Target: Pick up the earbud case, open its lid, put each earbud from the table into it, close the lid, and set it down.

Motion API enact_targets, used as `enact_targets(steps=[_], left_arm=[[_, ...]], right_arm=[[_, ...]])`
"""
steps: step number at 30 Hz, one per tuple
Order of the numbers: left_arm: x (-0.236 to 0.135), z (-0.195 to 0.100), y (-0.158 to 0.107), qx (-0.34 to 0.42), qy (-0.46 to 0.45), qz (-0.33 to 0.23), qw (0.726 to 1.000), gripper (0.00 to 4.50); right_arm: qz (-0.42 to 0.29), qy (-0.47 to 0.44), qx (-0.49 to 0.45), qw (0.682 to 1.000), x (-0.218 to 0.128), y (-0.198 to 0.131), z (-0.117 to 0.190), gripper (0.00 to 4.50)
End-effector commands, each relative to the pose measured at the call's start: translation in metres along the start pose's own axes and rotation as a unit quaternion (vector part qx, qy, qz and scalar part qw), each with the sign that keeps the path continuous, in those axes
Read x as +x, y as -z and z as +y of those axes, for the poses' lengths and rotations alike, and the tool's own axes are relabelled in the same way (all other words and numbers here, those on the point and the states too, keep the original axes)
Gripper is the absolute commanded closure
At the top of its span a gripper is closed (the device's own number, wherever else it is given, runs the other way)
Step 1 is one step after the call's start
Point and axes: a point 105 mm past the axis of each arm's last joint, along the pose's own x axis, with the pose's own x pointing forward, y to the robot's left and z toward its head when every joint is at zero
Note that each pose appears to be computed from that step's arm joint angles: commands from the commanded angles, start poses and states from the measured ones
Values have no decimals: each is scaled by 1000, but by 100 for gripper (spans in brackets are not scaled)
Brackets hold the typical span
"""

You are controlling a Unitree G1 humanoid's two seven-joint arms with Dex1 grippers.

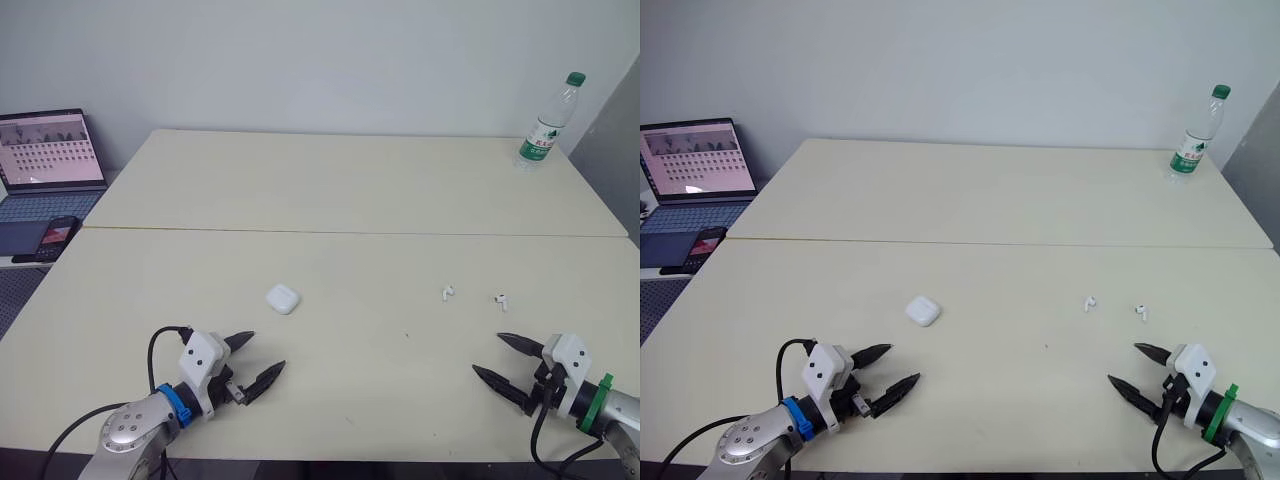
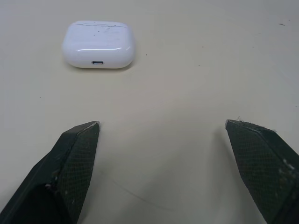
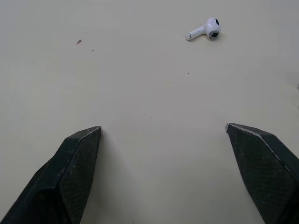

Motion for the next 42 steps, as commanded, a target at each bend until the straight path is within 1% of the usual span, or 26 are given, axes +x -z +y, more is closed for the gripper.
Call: enact_targets(steps=[1,4,10,14,18,22,24,28,34,40,42], left_arm=[[2,-4,-9,8,14,-16,1000,0],[1,-5,-11,-5,19,-25,1000,0],[-1,1,-18,7,-2,-38,999,0],[-1,7,-29,20,-36,-61,997,0],[7,12,-40,20,-74,-82,994,0],[23,16,-44,23,-104,-87,990,0],[31,19,-43,20,-115,-80,990,0],[47,23,-43,22,-108,-73,991,0],[65,28,-36,40,-85,-47,994,0],[69,31,-25,45,-61,-12,997,0],[68,34,-24,51,-58,-8,997,38]], right_arm=[[-15,5,-17,1000,-3,-10,-4,5],[-25,1,-8,1000,-2,-13,-2,5],[-32,5,-10,999,0,-17,-2,5],[-36,-30,5,999,3,-23,13,5],[-65,-66,8,996,12,-41,31,5],[-88,-94,3,992,18,-56,47,5],[-99,-106,2,989,21,-64,55,5],[-111,-116,-2,987,25,-73,64,5],[-112,-104,-3,988,26,-72,66,5],[-109,-91,-4,990,23,-70,64,5],[-109,-88,-5,990,22,-69,63,0]])
